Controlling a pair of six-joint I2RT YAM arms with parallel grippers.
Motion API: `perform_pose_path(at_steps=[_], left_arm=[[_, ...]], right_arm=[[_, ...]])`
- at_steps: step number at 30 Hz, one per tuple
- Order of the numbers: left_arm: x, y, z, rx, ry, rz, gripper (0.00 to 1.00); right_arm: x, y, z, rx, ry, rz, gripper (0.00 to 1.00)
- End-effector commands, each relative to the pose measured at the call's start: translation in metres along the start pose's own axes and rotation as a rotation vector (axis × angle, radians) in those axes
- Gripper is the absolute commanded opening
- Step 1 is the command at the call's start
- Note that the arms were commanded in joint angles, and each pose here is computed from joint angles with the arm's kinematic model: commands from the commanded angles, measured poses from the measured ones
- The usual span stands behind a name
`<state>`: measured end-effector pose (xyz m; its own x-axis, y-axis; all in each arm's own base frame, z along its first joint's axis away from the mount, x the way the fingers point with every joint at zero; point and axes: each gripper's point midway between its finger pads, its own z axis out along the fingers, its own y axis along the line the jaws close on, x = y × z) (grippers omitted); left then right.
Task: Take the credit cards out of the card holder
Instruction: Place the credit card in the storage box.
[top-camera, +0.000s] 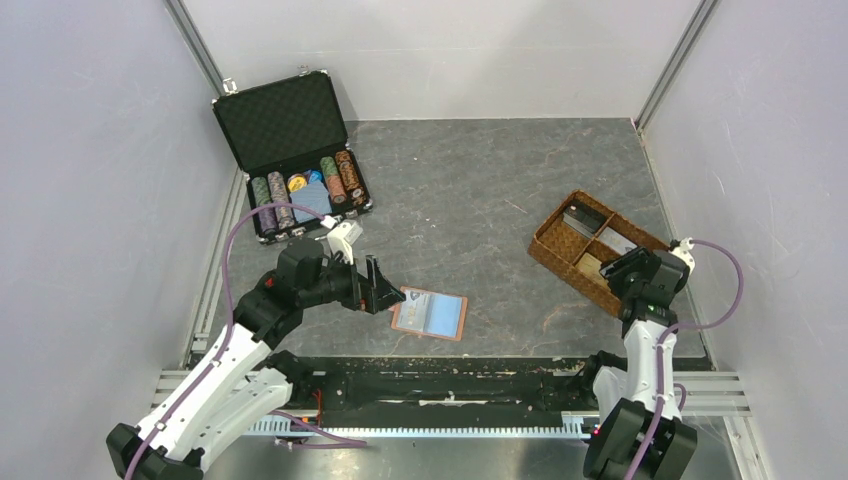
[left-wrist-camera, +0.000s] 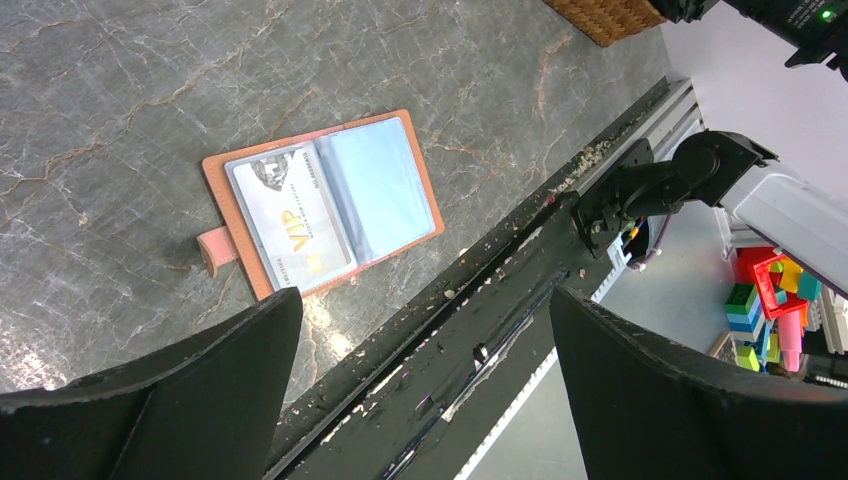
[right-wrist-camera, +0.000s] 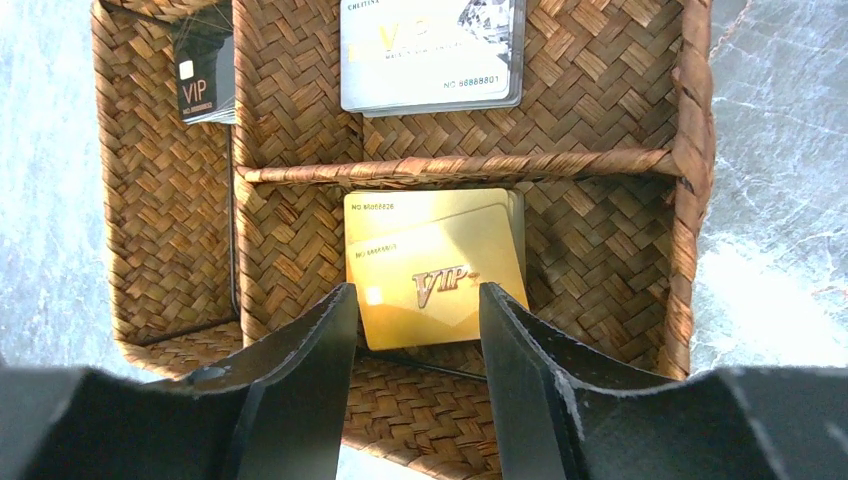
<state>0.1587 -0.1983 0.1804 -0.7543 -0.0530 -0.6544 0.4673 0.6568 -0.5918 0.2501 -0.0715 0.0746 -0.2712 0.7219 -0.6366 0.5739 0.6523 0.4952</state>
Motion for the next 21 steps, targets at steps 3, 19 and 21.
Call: perform_pose_path(at_steps=[3,19,21], left_arm=[[-0.011,-0.009,-0.003,0.035,-0.04,0.07,1.0],[-0.003,0.029,0.01,-0.143,0.02,0.022,1.0],[0.002,0.037,0.016,-0.178,0.059,-0.002,0.99]], right_arm=[[-0.003,0.001,-0.005,0.001,0.021,-0.062,0.51],[-0.043,0.078,-0.04,-0.192,0.05,-0.282,0.47],[-0.038,0.094,-0.045,-0.22,0.054,-0.326,0.47]])
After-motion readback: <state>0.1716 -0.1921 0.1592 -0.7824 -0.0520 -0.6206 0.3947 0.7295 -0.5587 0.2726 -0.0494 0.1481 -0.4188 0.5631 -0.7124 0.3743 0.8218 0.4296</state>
